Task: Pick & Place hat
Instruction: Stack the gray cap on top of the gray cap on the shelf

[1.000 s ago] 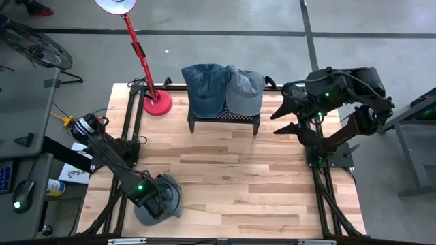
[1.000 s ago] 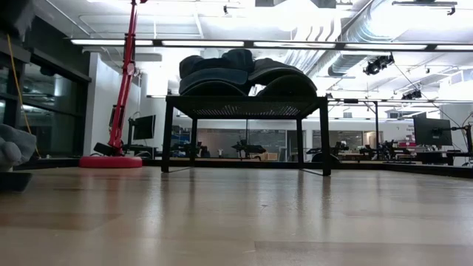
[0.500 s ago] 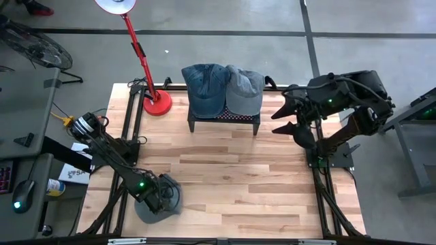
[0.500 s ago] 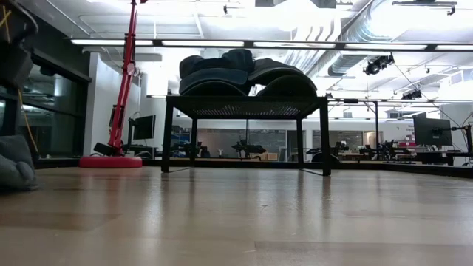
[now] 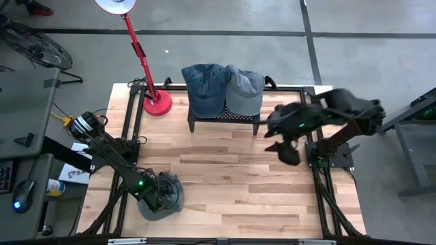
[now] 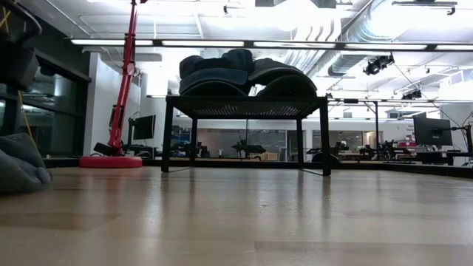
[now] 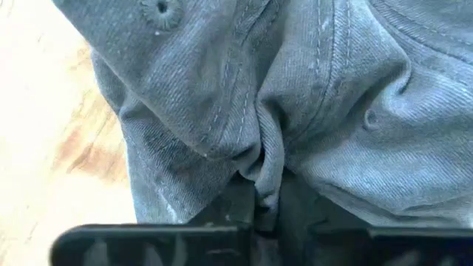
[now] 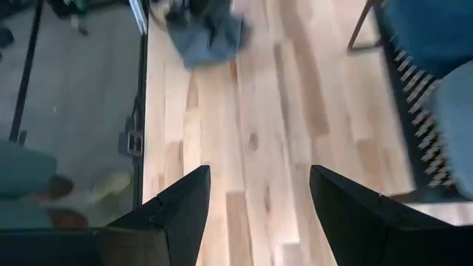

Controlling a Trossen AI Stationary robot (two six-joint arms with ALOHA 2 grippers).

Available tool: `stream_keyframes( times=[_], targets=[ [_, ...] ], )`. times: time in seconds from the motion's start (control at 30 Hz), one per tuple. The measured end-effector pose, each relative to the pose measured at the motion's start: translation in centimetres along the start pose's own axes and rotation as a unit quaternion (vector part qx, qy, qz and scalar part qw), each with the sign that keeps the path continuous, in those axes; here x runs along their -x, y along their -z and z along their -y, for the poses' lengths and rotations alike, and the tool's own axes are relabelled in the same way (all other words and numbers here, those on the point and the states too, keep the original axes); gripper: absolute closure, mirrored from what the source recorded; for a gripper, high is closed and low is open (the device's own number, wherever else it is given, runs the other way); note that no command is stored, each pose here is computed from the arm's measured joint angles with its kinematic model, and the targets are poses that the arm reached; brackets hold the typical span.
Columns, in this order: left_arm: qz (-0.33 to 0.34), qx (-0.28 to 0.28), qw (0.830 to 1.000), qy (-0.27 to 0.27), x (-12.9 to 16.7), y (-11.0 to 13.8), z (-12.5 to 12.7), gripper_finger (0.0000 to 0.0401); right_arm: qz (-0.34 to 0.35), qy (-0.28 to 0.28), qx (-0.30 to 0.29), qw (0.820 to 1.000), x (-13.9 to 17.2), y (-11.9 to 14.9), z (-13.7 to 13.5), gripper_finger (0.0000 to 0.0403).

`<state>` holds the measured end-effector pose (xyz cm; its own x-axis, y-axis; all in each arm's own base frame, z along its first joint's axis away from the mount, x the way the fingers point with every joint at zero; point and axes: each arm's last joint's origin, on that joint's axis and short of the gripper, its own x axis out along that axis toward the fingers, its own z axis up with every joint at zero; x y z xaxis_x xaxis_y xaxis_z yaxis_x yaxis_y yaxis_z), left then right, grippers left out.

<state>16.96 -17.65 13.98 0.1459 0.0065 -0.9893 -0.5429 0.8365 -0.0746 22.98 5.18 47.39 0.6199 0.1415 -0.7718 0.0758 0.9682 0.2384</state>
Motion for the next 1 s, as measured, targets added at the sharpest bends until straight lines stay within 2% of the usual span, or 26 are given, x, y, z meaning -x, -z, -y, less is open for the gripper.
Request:
stream_keyframes(
  times=[0.2, 0.33, 0.47, 0.63, 0.77, 1.0],
  targets=[
    [0.001, 0.001, 1.000, 0.006, 0.3, -0.1, 0.3, 0.0382, -0.058, -0.017, -0.025, 0.998, -5.5, 0.9, 0.0, 0.0178],
    [0.016, -0.006, 1.000, 0.004, 1.9, -0.5, 1.2, 0.0382, -0.067, -0.047, -0.043, 0.996, -9.1, 1.6, -0.1, 0.0178],
    [0.066, -0.011, 0.998, 0.017, 4.8, -1.4, 2.6, 0.0382, -0.044, -0.083, -0.050, 0.994, -12.2, 2.1, -0.7, 0.0178],
    [0.160, -0.004, 0.987, 0.026, 8.8, -2.6, 4.3, 0.0382, -0.001, -0.118, -0.092, 0.989, -14.6, 2.4, -1.3, 0.0178],
    [0.254, 0.000, 0.967, 0.023, 12.1, -3.6, 5.1, 0.0382, 0.046, -0.133, -0.121, 0.983, -15.4, 2.1, -1.9, 0.0178],
    [0.426, 0.011, 0.904, 0.015, 16.9, -5.5, 6.0, 0.0382, 0.173, -0.142, -0.156, 0.962, -14.7, 0.4, -2.9, 0.0178]
  ],
)
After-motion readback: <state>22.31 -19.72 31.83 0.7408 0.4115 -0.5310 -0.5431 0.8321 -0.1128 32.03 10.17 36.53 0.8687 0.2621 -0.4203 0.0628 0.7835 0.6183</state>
